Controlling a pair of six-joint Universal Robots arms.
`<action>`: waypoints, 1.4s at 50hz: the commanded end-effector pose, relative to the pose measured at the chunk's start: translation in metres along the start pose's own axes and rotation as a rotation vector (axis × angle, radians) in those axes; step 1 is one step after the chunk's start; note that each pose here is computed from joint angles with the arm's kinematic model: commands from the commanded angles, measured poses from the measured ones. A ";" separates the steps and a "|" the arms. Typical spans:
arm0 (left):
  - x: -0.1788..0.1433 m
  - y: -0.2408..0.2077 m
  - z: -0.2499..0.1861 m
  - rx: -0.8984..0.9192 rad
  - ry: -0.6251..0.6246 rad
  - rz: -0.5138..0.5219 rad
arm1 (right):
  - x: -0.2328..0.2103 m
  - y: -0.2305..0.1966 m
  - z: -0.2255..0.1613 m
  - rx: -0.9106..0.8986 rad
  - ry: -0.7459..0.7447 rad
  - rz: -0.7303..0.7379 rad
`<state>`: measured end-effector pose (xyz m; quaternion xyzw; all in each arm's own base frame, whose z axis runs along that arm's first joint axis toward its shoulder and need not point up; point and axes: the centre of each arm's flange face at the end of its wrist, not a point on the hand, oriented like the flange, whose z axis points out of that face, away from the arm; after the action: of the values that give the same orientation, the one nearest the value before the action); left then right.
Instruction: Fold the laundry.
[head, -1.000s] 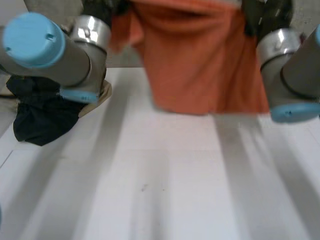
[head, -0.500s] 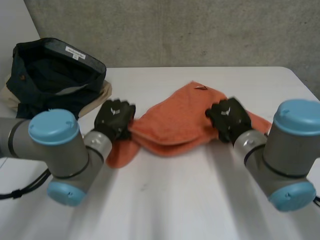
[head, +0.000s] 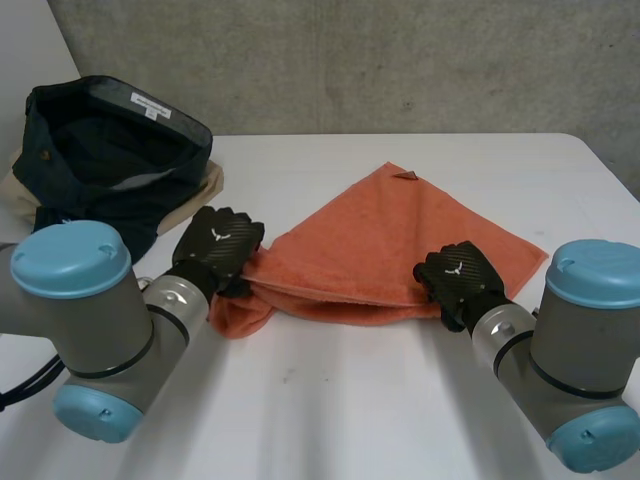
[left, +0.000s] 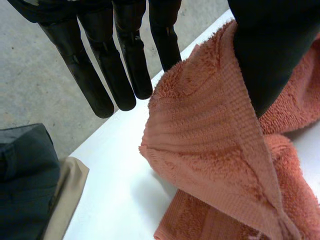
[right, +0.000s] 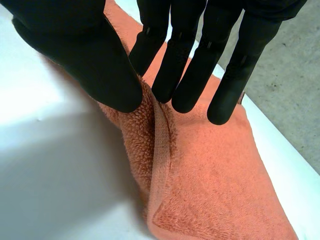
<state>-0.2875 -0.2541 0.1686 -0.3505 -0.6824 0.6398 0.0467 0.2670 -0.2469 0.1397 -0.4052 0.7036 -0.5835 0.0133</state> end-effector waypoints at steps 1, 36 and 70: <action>-0.008 0.001 0.001 -0.006 -0.019 0.002 | -0.001 0.000 -0.001 0.000 -0.003 -0.002; -0.043 -0.110 -0.043 0.226 -0.074 -0.009 | 0.077 -0.029 -0.037 -0.044 0.132 0.490; -0.087 -0.190 -0.091 0.410 -0.171 -0.079 | 0.149 -0.061 -0.002 0.161 0.368 0.218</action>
<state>-0.2716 -0.2003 0.3933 -0.2614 -0.5290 0.7995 0.1120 0.2231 -0.3475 0.1743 -0.1813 0.7587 -0.6247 0.0346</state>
